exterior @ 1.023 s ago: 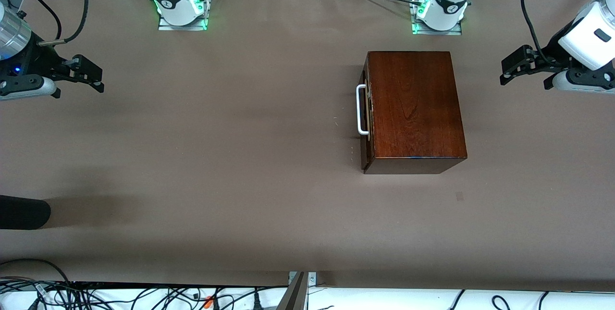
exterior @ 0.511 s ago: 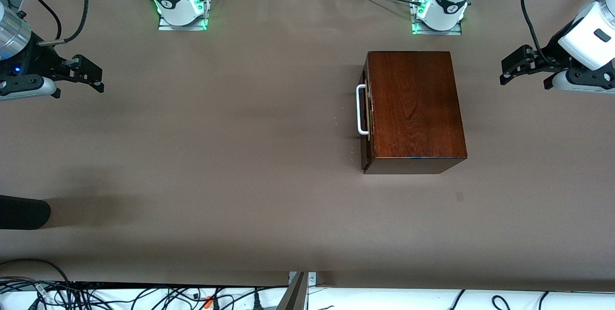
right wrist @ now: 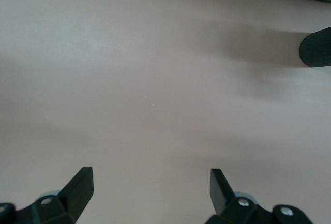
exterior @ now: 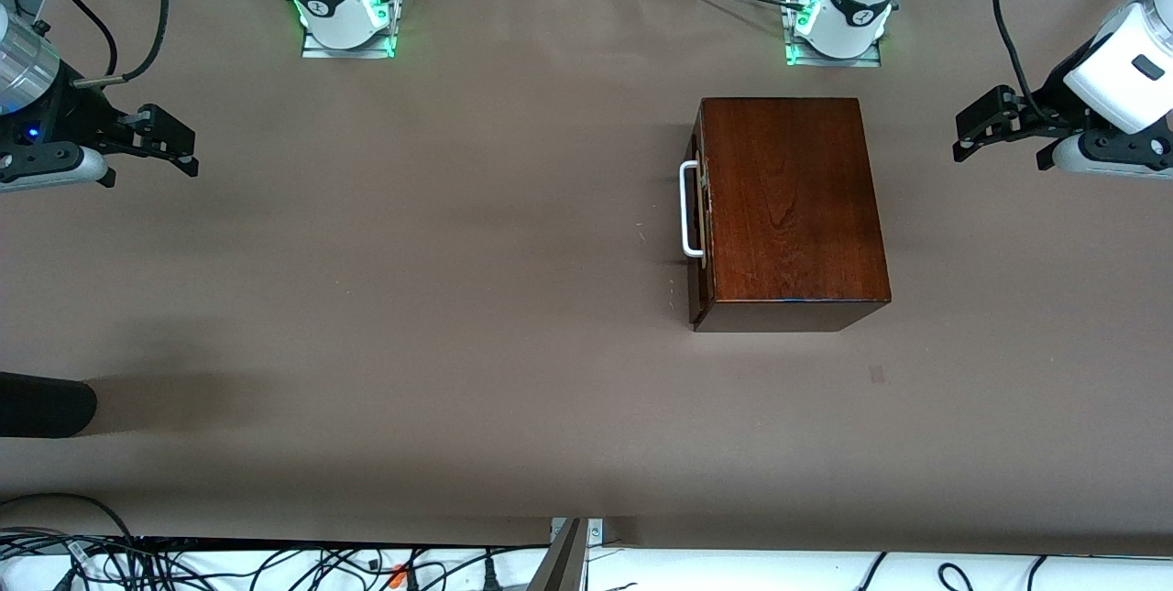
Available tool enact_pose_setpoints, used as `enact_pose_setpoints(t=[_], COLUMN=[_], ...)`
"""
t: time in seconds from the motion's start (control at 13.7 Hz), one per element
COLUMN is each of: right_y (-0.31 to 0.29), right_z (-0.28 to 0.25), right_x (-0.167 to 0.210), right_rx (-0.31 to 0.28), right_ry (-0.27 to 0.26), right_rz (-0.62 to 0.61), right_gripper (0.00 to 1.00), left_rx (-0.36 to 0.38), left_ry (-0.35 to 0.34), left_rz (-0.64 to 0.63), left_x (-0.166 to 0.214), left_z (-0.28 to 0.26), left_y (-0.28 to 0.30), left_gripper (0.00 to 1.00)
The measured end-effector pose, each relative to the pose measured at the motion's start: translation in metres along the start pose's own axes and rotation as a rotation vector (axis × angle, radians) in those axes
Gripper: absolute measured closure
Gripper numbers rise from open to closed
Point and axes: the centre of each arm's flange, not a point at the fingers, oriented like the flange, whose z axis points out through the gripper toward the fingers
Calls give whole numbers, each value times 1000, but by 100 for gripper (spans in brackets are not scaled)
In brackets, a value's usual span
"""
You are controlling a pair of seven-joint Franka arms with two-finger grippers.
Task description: Open drawer, take yellow block, close drawer
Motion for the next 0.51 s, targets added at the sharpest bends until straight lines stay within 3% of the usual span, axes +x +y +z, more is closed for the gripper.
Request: enact_pose_setpoints(t=[0.51], right_y=[0], right_z=[0], right_x=[0], right_rx=[0], right_ry=[0], right_rz=[0], right_gripper=[0], left_rx=[-2], left_ry=[-2], left_rz=[28], left_x=[-3], left_z=[1], left_y=[36], left_gripper=[0])
